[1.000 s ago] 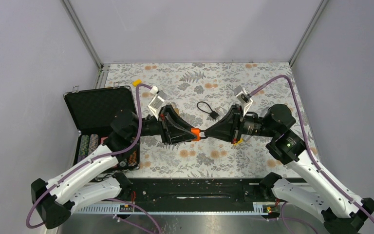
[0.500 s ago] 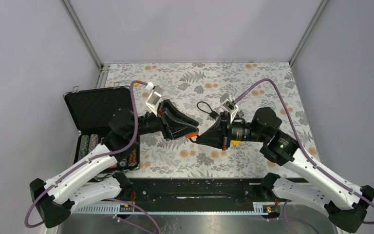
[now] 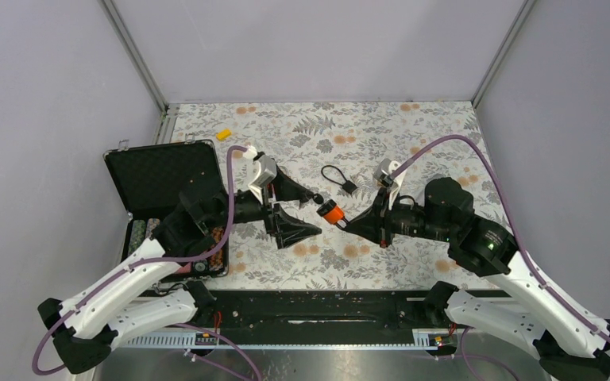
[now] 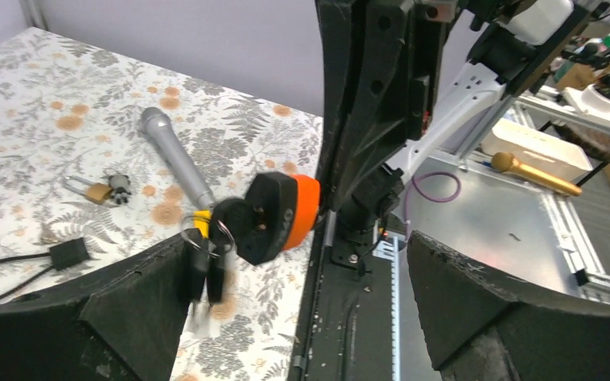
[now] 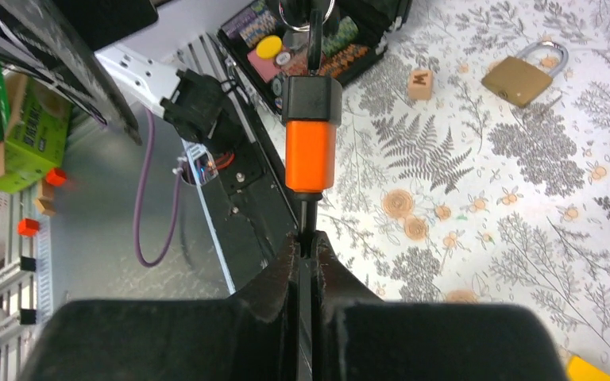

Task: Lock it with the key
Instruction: Lock the lock.

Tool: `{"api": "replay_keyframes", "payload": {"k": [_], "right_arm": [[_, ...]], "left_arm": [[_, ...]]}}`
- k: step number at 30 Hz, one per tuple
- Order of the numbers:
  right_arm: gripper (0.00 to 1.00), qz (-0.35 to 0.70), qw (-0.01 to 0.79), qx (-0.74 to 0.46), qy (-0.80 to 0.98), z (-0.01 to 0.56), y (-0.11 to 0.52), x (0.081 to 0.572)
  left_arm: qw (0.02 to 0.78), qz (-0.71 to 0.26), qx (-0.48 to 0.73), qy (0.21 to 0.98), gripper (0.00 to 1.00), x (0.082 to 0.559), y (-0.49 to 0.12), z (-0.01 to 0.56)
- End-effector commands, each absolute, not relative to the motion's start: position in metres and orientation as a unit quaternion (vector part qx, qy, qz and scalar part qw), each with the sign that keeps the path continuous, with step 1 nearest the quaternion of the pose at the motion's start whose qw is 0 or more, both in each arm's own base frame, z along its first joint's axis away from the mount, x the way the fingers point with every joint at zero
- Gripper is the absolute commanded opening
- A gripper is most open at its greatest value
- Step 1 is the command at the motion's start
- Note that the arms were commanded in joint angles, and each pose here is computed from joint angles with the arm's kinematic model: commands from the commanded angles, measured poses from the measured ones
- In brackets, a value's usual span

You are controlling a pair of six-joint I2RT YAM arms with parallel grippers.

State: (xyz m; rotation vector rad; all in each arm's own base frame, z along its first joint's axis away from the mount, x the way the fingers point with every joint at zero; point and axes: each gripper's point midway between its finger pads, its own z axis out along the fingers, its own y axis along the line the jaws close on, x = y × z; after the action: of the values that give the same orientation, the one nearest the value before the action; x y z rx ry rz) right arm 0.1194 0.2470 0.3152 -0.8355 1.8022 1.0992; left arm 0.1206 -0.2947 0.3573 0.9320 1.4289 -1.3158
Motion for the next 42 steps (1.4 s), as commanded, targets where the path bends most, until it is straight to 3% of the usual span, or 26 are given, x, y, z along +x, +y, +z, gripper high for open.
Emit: {"api": "replay_keyframes", "payload": {"k": [1,6,12,21,24,31,35,42], "right_arm": [[0.0,0.422,0.447,-0.353,0.705,0.331,0.237,0.118],[0.0,0.434,0.435,-0.359,0.702,0.328,0.237,0.11],[0.0,0.452,0.426,-0.38,0.685,0.327,0.235,0.096],[0.0,0.465,0.393,-0.435,0.663,0.319,0.233,0.074],[0.0,0.462,0.39,-0.441,0.664,0.316,0.233,0.074],[0.0,0.465,0.38,-0.444,0.665,0.315,0.236,0.074],[0.0,0.46,0.38,-0.438,0.672,0.316,0.236,0.077],[0.0,0.444,0.388,-0.435,0.68,0.314,0.233,0.082]], "left_arm": [[0.51,-0.498,0.391,0.583,0.99,0.14,-0.298,0.366],[0.488,-0.518,0.377,0.593,0.97,0.142,-0.307,0.365],[0.434,-0.55,0.419,0.578,0.71,0.123,-0.307,0.358],[0.375,-0.592,0.472,0.535,0.66,0.1,-0.3,0.357],[0.368,-0.591,0.472,0.541,0.6,0.103,-0.303,0.354],[0.352,-0.592,0.465,0.557,0.33,0.113,-0.312,0.343],[0.333,-0.595,0.474,0.557,0.0,0.11,-0.313,0.334],[0.372,-0.563,0.472,0.568,0.0,0.119,-0.308,0.329]]}}
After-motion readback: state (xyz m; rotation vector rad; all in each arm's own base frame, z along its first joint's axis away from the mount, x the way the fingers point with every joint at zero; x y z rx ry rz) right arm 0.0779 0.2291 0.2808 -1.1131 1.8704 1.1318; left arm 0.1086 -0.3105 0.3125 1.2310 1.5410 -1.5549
